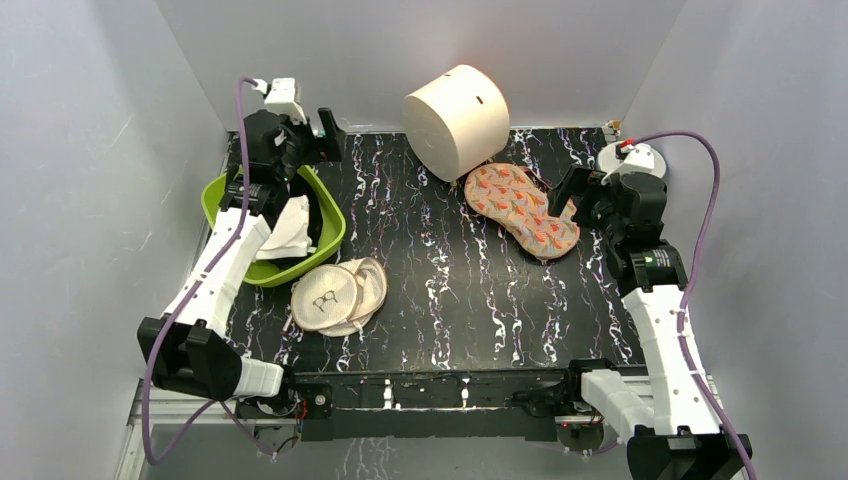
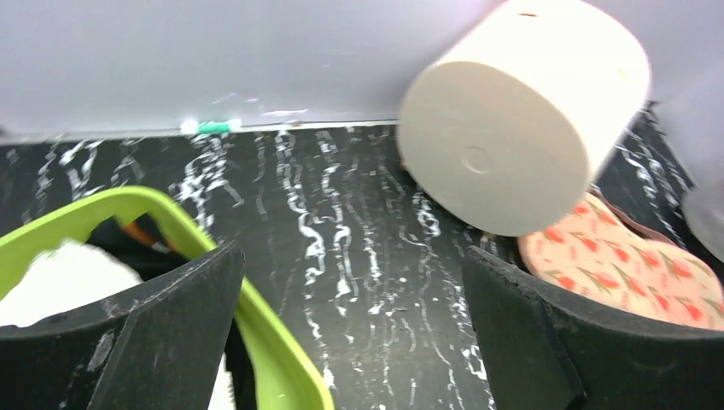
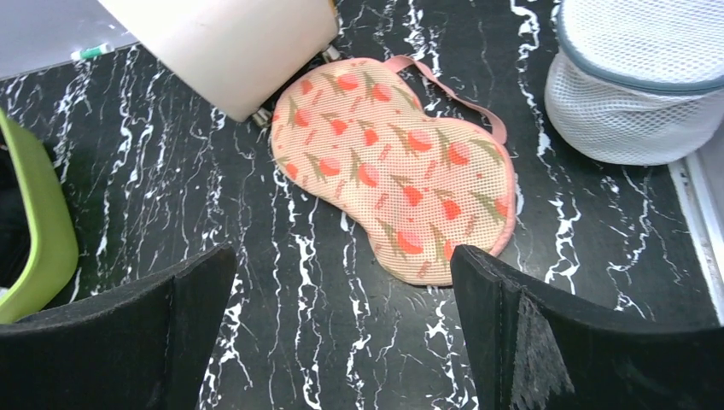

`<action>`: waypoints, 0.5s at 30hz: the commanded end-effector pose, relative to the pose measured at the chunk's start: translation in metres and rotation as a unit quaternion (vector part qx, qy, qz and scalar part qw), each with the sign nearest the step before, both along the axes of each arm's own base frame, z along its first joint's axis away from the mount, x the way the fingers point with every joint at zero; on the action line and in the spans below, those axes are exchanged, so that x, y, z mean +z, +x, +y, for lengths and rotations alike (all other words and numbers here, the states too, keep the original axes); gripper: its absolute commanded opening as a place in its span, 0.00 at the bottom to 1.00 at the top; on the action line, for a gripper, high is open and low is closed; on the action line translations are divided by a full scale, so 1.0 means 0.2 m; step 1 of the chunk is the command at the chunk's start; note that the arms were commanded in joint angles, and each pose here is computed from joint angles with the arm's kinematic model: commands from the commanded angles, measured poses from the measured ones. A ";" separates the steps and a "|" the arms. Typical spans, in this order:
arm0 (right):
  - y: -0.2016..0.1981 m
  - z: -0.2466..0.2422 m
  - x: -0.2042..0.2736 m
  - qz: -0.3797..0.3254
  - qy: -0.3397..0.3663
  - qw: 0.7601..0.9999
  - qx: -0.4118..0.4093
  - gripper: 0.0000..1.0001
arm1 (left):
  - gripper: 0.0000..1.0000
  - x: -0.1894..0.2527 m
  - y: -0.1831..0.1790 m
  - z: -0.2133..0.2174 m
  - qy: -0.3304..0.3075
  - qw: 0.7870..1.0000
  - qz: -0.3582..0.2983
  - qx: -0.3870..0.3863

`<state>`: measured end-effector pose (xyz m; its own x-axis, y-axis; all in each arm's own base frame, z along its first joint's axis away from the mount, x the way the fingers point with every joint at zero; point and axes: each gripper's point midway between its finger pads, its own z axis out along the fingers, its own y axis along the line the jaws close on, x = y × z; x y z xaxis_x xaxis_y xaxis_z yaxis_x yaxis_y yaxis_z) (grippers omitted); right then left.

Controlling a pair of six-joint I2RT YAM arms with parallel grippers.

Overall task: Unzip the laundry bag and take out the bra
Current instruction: Move the laundry bag to the center of the board.

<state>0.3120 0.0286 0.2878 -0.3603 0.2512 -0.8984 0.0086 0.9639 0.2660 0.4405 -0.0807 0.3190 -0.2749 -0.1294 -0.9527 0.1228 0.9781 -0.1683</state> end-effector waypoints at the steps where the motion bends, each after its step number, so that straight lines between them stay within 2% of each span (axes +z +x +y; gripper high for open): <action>1: -0.01 -0.07 0.13 -0.040 -0.008 0.998 -0.041 0.98 | 0.98 0.01 -0.02 -0.20 -0.009 0.996 -0.032 -0.083; 9: 0.06 0.05 -0.06 0.001 0.017 1.000 0.025 0.98 | 0.98 -0.08 -0.08 -0.53 -0.060 0.974 -0.014 -0.216; 15: 0.17 0.17 -0.21 0.030 0.053 0.995 0.081 0.98 | 0.98 -0.13 -0.10 -0.65 -0.089 0.960 0.002 -0.265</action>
<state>0.3247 0.0429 0.2422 -0.4677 0.2635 -0.8437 -0.0230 0.9506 0.3097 0.4280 -0.1883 0.2733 -0.3813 -0.1071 -0.9182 0.4873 0.8208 -0.2981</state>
